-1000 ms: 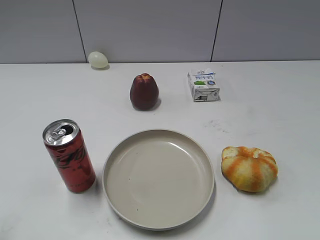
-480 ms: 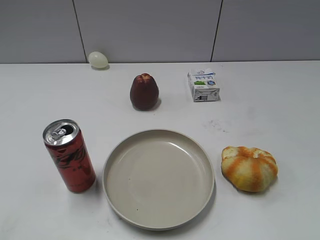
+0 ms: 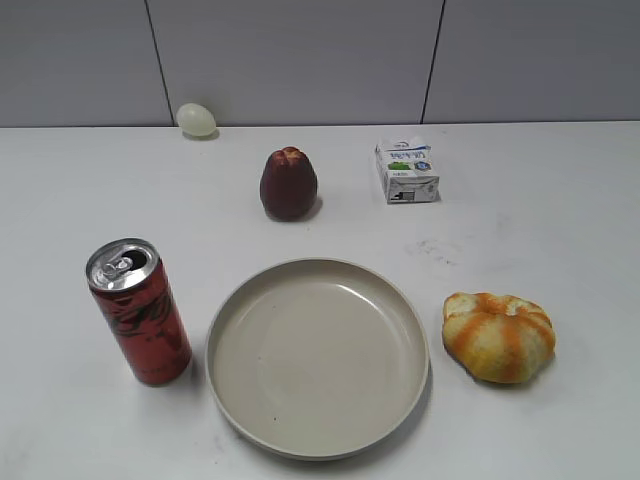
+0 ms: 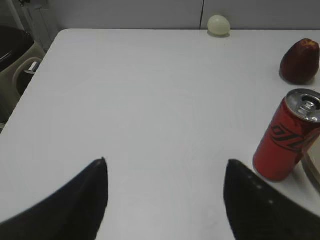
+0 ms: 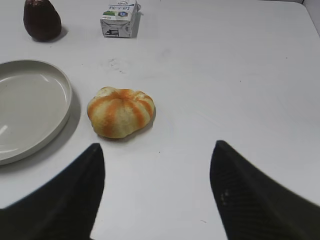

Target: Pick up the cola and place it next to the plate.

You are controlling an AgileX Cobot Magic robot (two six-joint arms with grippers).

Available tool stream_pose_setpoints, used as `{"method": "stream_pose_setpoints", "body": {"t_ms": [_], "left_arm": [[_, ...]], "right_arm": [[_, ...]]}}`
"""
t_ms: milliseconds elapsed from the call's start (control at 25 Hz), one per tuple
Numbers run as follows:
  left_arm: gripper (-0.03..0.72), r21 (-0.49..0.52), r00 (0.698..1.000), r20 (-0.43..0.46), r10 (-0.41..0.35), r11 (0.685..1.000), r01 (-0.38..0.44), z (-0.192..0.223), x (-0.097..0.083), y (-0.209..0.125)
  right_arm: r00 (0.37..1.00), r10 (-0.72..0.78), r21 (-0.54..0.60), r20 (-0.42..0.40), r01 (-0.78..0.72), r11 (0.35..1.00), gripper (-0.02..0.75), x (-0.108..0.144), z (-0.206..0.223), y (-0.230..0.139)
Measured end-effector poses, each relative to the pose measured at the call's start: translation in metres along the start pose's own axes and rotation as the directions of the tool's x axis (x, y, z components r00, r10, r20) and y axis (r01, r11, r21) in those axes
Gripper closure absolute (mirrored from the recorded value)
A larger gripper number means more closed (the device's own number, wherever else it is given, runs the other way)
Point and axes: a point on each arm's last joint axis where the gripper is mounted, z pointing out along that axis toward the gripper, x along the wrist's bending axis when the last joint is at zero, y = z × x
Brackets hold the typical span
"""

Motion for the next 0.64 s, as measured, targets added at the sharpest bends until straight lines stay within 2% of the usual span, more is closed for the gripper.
{"method": "stream_pose_setpoints", "body": {"t_ms": [640], "left_arm": [[0.146, -0.009, 1.0, -0.003, 0.002, 1.0, -0.002, -0.0017, 0.0002, -0.0012]], "right_arm": [[1.0, 0.001, 0.0, 0.0, -0.001, 1.0, 0.206, 0.0, 0.0, 0.0]]}}
